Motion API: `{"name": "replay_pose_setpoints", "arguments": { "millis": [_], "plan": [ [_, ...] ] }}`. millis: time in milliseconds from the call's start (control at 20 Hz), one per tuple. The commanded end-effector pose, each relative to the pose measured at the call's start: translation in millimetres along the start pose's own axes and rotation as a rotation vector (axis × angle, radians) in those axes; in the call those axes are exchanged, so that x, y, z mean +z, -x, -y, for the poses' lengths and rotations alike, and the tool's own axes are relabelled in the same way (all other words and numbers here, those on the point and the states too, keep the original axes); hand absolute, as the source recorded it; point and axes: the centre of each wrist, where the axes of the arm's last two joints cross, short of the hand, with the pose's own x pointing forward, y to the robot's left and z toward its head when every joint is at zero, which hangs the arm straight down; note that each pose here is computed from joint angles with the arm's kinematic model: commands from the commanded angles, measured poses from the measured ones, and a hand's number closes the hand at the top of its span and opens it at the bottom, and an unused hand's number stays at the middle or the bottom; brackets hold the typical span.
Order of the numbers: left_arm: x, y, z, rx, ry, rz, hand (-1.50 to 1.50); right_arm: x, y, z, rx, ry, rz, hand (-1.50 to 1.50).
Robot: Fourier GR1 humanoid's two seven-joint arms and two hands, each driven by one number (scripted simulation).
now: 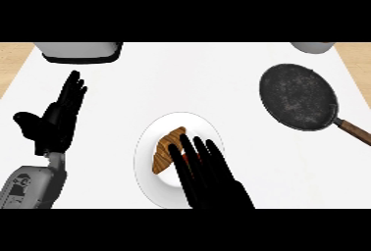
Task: Pick the tomato from the plate and place it in the pan
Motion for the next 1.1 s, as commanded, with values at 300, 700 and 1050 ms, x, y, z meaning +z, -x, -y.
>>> {"name": "replay_pose_setpoints", "arguments": {
  "millis": [300, 700, 1050],
  "plan": [
    [-1.8, -23.8, 8.9, 0.010, -0.009, 0.001, 0.00, -18.1, 36.4, -32.6, 0.028, -0.014, -0.134, -1.50],
    [-2.5, -2.2, -12.0, -0.006, -0.011, 0.006, 0.00, -38.2, 39.5, -38.1, 0.037, -0.134, -0.106, -1.50],
    [-6.7, 2.2, 11.3, -0.008, -0.001, 0.004, 0.00, -42.0, 28.4, -61.9, 0.073, -0.179, -0.095, -1.50]
  ]
}}
